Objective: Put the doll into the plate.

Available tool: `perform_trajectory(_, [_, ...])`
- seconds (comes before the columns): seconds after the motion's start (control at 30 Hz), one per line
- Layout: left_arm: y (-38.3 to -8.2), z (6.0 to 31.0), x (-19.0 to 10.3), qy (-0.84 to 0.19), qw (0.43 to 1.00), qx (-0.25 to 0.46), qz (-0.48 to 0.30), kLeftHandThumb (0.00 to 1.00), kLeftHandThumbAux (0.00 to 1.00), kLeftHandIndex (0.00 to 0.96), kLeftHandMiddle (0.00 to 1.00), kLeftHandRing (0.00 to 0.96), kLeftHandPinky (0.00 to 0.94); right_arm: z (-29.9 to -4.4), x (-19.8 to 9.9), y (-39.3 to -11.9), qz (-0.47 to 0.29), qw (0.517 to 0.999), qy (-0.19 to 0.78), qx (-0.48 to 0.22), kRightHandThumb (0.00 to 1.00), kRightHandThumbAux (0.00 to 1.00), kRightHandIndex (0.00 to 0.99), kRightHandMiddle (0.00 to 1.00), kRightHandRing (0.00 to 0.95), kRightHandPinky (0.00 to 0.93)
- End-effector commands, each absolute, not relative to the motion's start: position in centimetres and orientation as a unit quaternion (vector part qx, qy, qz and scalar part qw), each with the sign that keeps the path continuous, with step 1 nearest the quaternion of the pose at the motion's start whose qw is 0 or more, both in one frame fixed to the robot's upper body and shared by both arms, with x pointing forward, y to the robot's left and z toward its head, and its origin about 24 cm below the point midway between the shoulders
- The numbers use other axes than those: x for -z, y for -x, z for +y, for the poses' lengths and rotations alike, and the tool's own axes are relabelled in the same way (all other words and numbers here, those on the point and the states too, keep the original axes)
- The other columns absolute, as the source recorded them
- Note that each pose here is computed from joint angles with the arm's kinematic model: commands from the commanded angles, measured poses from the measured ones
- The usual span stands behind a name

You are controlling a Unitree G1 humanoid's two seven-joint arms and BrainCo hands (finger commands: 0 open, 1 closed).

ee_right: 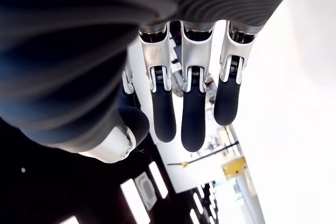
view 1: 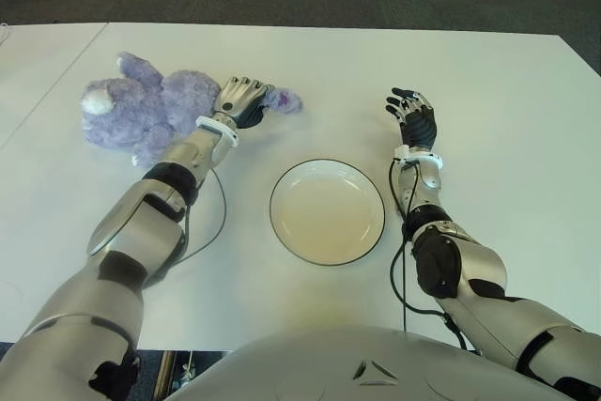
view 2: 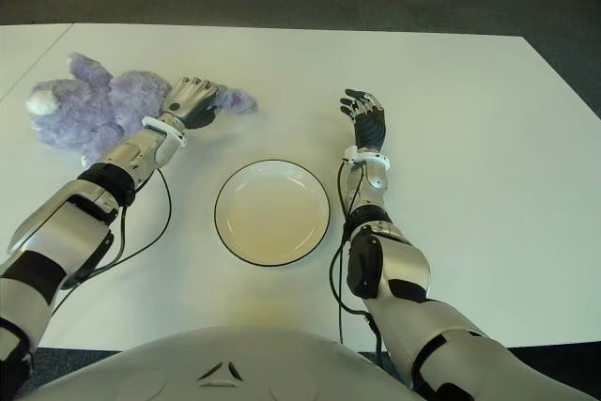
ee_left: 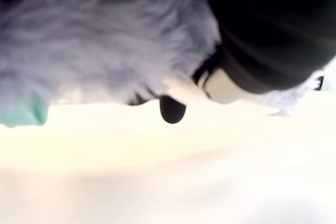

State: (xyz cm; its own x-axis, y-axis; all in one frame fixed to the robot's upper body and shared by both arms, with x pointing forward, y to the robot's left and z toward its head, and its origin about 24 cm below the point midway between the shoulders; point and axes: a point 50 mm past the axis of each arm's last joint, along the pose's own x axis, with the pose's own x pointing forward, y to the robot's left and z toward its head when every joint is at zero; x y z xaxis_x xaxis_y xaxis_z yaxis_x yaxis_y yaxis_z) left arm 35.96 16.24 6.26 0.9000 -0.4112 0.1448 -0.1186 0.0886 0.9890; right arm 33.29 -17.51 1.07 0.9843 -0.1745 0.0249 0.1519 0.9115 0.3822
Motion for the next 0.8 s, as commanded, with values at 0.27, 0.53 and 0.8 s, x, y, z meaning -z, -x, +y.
perform_trajectory(0.27, [-34.2, 13.2, -12.3, -0.62, 0.679, 0.068, -0.386, 0.739, 0.696, 0.441, 0.842, 0.837, 0.868, -16.7, 9.9, -23.6, 0.21, 0.936, -0.237, 0.152, 0.728, 0.729, 0.42, 0.343, 0.355, 0.327])
perform_trajectory(0.53, [-33.3, 10.9, -16.0, -0.62, 0.636, 0.074, -0.453, 0.744, 0.694, 0.441, 0.845, 0.847, 0.87, -16.7, 9.8, -23.7, 0.211, 0.936, -0.237, 0.153, 0.73, 0.729, 0.42, 0.347, 0.393, 0.357])
perform_trajectory(0.8, [-32.5, 10.0, -18.0, -0.642, 0.592, 0.081, -0.481, 0.746, 0.693, 0.442, 0.835, 0.842, 0.868, -16.7, 9.8, -23.8, 0.213, 0.936, -0.234, 0.151, 0.73, 0.728, 0.42, 0.353, 0.412, 0.372])
